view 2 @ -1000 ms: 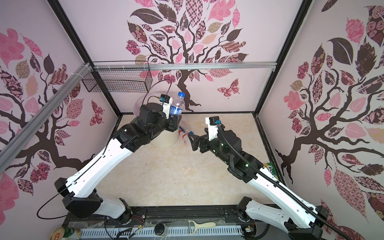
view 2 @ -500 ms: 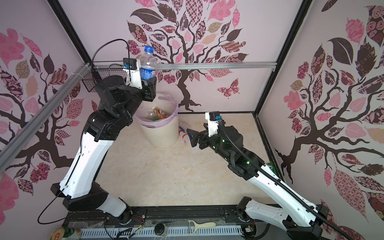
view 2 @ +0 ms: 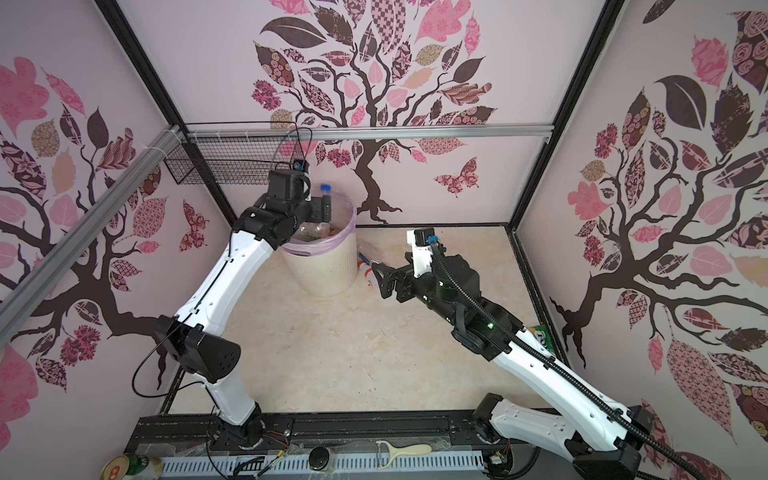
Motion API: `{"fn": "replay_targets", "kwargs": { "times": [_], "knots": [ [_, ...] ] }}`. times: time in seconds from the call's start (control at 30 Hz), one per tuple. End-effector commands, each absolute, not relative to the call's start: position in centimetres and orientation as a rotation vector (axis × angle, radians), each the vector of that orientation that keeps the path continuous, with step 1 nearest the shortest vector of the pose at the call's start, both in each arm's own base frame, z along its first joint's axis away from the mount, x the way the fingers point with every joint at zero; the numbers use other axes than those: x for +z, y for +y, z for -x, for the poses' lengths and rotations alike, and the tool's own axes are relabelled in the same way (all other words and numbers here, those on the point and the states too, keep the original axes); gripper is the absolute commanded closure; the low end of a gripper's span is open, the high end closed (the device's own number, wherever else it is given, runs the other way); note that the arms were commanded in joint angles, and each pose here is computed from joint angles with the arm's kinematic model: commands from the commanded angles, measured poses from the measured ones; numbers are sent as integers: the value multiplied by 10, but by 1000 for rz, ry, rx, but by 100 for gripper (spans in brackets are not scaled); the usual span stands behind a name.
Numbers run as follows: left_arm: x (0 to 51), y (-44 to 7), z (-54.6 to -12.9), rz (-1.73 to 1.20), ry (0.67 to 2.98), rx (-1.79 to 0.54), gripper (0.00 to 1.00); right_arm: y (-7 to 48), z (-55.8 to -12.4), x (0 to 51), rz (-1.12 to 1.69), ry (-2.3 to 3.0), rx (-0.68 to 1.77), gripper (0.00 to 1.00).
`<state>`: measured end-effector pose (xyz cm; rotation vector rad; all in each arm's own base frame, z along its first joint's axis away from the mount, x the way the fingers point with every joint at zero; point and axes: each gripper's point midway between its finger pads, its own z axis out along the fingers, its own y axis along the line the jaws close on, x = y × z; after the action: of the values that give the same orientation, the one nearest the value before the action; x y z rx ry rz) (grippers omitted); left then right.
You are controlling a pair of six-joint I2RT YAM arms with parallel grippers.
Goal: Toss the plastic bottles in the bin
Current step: 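Open left gripper above the bin to drop the blue-labelled bottle, then lower left arm toward remaining bottles while right gripper moves toward them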
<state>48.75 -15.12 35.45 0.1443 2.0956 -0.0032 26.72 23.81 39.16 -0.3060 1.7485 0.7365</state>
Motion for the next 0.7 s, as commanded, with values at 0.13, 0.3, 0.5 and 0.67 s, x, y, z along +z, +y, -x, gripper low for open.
{"fn": "replay_targets", "kwargs": {
  "times": [0.13,0.3,0.5,0.67],
  "knots": [
    [467,-162,-419,-163,1828,-133,2,241,-270,380,295,1760,755,0],
    [479,-181,-400,-210,1791,-171,2,239,-273,372,277,1782,737,0],
    [470,-200,-387,-234,1798,-241,2,226,-276,365,243,1797,660,0],
    [462,-233,-364,-302,1803,-333,2,197,-289,352,152,1824,504,0]
  ]
}}
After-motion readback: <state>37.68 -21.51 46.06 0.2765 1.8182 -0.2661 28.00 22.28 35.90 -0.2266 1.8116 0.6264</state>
